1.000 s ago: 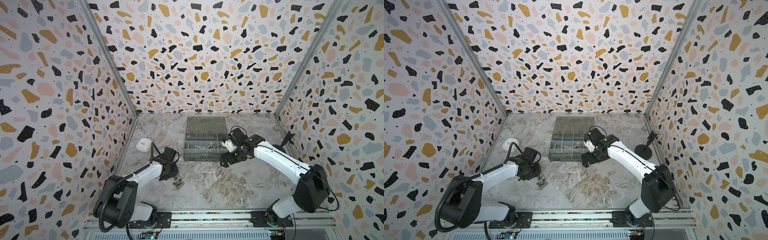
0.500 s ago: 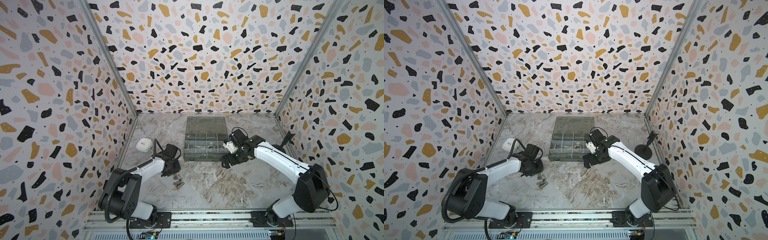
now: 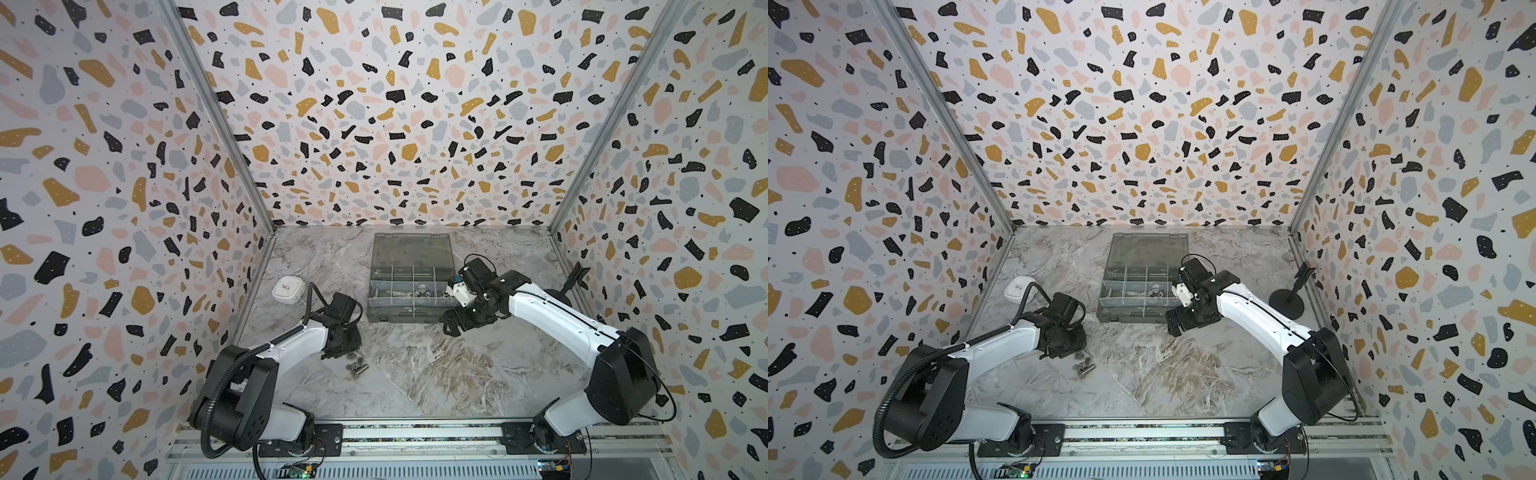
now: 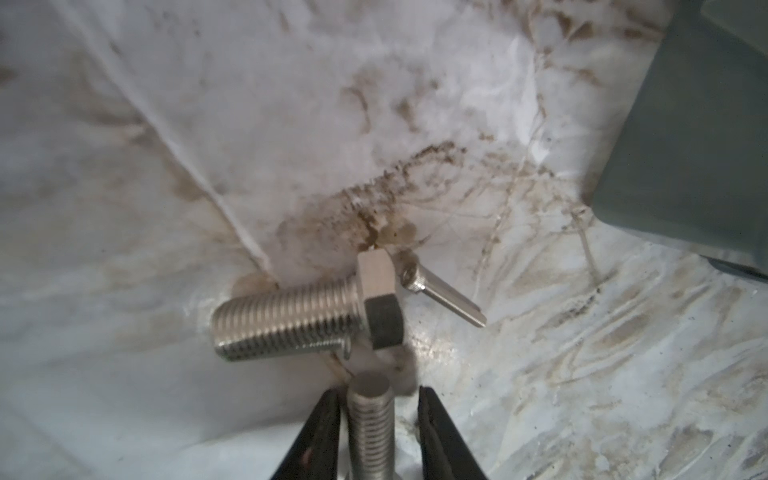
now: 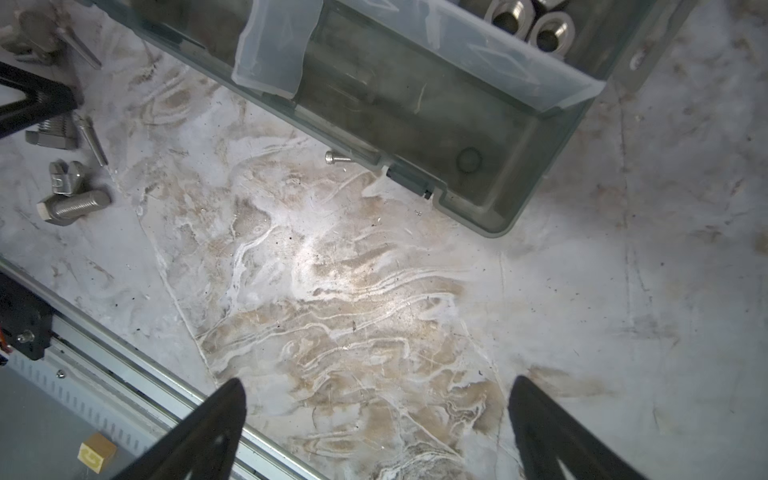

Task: Sort the screws and nuts into containers
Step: 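Close the left gripper on another hex bolt and lift it upright, then carry the hex bolt over the bolt compartment and release it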

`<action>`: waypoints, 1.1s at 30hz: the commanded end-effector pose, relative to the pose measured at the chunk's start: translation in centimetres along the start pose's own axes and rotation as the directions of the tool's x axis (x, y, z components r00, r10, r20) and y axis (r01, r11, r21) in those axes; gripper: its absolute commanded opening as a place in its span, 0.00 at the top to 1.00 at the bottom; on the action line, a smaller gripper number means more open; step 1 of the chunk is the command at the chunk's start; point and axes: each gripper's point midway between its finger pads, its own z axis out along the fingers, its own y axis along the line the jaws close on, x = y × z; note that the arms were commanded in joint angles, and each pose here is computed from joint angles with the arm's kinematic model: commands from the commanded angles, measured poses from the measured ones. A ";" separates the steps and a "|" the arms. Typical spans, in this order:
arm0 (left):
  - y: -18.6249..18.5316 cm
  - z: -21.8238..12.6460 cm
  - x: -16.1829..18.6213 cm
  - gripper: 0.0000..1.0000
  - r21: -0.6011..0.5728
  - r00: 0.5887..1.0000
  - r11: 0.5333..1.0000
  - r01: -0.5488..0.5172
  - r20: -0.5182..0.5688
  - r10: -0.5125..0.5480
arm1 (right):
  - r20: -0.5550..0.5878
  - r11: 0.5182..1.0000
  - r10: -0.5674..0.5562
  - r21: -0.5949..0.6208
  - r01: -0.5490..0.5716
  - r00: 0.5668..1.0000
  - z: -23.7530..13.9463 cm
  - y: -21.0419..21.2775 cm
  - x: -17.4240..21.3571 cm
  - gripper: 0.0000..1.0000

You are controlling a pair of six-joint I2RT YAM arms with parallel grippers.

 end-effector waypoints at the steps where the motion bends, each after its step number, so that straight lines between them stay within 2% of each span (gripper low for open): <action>1: 1.7 0.9 2.0 0.71 -0.073 0.997 0.997 -0.011 -0.077 0.006 | 0.008 1.000 -0.003 -0.001 0.003 1.000 -0.6 0.0 0.3 0.00; 5: 1.6 1.2 1.6 0.86 -0.082 0.996 0.996 -0.028 -0.085 0.021 | 0.016 1.000 -0.003 0.005 0.003 1.000 -0.9 -0.1 0.2 0.00; 8: 1.2 0.8 1.3 0.90 -0.080 0.996 0.996 -0.040 -0.085 0.033 | 0.019 1.000 0.001 0.009 -0.001 1.000 -1.0 -0.2 0.1 0.00; 17: -1.2 -3.7 -2.9 0.92 -0.098 0.994 0.989 -0.112 -0.014 0.112 | 0.021 1.000 -0.001 0.003 0.001 1.000 -1.0 -0.1 -0.5 0.00; 24: -5.0 -6.4 -6.0 0.91 -0.013 0.992 0.993 -0.116 0.044 0.117 | 0.030 1.000 0.006 0.012 -0.007 1.000 -1.2 -0.4 -0.8 0.00; 33: -11.2 -6.6 -11.5 0.90 0.049 0.980 0.984 -0.173 0.111 0.167 | 0.059 0.999 0.028 0.026 -0.030 0.998 -2.0 -1.3 -2.0 0.00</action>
